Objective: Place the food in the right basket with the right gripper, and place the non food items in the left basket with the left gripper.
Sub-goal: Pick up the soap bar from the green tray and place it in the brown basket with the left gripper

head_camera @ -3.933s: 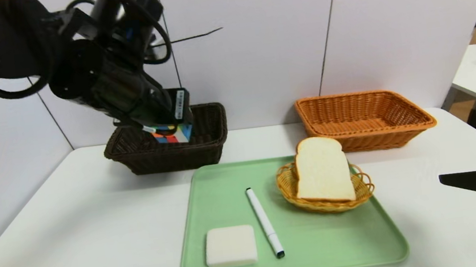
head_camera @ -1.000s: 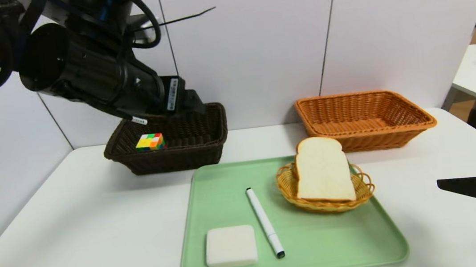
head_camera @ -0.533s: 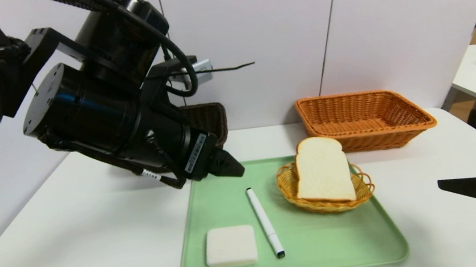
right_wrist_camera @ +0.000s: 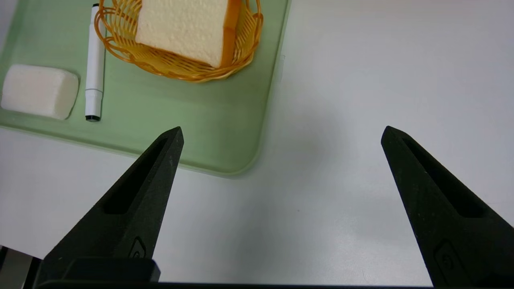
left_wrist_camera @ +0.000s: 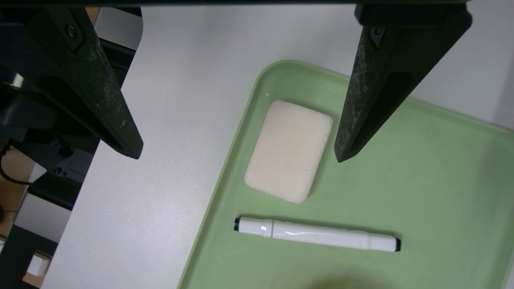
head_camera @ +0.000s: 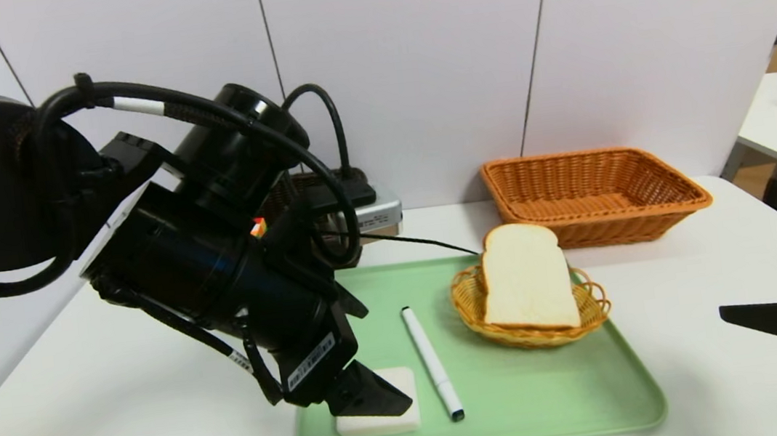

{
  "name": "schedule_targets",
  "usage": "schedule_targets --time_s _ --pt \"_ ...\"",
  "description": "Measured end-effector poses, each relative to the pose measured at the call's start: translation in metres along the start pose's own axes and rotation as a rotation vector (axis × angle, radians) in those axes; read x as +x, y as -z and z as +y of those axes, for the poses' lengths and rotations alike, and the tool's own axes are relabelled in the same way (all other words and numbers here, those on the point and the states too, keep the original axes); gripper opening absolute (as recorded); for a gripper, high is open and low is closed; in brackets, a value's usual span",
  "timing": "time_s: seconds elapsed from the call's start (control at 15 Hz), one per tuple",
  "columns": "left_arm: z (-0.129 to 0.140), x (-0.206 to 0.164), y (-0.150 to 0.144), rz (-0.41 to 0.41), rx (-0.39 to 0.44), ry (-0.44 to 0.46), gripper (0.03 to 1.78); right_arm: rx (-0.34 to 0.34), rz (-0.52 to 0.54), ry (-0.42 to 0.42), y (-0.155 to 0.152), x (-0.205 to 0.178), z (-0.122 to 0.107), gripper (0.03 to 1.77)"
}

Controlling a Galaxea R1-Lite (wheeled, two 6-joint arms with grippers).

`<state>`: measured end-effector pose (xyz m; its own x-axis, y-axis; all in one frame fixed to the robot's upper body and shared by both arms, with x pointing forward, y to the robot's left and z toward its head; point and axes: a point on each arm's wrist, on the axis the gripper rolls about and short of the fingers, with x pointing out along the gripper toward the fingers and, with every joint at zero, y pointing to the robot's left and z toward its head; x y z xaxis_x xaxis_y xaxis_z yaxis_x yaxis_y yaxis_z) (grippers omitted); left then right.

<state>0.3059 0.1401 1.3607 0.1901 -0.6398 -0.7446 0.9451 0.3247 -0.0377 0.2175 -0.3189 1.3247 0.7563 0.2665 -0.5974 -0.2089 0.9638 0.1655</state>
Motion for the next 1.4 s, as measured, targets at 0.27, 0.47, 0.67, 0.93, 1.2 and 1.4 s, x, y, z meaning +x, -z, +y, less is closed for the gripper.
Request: schedule_targets --time_s 0.27,0.47,0.67,0.93,1.2,1.4 --pt "0.008 0.016 0.006 0.016 0.126 0.070 1.69 0.001 0.005 0.005 0.003 0.000 0.000 1.70" --pt "0.021 0.027 0.013 0.036 0.223 0.097 1.69 0.004 0.014 0.007 0.006 0.001 -0.001 1.70" --pt "0.032 0.043 0.022 0.080 0.246 0.110 1.69 0.011 0.015 0.010 0.007 0.001 -0.002 1.70" --pt "0.038 0.058 0.028 0.120 0.204 0.129 1.69 0.017 0.015 0.017 0.007 0.001 -0.003 1.70" --pt "0.042 0.065 0.031 0.141 0.173 0.135 1.69 0.017 0.017 0.018 0.008 0.001 -0.004 1.70" --pt "0.045 0.070 0.032 0.141 0.175 0.113 1.69 0.017 0.017 0.017 0.008 0.001 -0.004 1.70"
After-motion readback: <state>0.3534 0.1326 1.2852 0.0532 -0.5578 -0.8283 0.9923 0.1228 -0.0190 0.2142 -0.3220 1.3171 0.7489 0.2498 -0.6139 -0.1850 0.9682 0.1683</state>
